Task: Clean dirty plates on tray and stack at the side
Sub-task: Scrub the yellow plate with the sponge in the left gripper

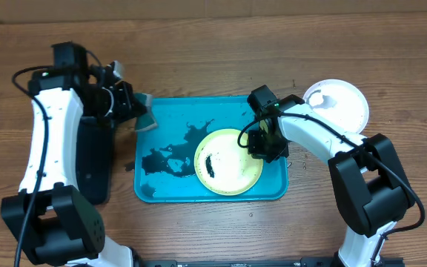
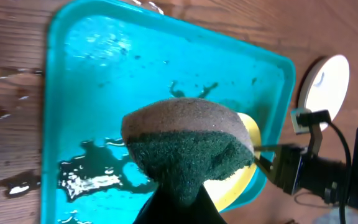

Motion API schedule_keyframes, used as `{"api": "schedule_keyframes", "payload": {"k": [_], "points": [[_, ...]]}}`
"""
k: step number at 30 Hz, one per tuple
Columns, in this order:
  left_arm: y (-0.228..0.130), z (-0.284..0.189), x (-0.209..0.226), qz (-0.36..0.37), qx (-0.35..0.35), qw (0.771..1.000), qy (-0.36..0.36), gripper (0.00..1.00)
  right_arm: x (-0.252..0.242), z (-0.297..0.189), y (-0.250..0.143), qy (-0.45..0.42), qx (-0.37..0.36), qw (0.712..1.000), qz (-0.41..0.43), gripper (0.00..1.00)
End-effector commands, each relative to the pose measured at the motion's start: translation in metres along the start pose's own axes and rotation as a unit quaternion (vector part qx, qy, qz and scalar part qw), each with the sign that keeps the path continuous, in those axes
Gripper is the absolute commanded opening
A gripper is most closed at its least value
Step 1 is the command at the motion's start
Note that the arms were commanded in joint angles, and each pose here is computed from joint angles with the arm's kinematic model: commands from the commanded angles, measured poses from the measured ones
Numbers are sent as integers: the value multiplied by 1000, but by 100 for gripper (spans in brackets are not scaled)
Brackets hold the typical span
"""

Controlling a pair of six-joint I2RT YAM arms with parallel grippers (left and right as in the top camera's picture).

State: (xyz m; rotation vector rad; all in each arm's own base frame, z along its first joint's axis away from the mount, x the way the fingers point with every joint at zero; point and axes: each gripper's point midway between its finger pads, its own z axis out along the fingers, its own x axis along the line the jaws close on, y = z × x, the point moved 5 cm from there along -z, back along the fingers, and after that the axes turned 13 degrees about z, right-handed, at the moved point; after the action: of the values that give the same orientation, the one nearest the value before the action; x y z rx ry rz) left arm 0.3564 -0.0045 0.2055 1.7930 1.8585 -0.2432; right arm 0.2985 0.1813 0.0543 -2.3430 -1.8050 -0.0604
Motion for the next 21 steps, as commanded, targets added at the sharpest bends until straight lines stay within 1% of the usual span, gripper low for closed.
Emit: {"api": "schedule_keyframes", "payload": {"k": [1,4,5,7,11,13,17,21], "points": [[-4,7,-19,33,13,999,-16,4,3,15,4,-1,2,1000,-5,17],[-8,14,-32,48,28,998,-21,5,13,16,4,33,10,999,-1,11],[-10,17,-37,54,34,998,-23,4,16,16,5,41,11,999,6,10],[-14,22,-47,67,44,996,-27,4,18,15,7,47,8,998,32,4],[-24,36,-67,95,68,993,-35,4,21,15,9,54,5,996,67,4],[-30,46,-74,95,81,992,-21,4,23,15,9,58,4,995,84,4],[-40,66,-80,91,92,991,22,4,33,15,6,82,12,994,75,4],[-51,91,-89,103,92,990,28,4,41,17,0,83,11,995,60,4]]}}
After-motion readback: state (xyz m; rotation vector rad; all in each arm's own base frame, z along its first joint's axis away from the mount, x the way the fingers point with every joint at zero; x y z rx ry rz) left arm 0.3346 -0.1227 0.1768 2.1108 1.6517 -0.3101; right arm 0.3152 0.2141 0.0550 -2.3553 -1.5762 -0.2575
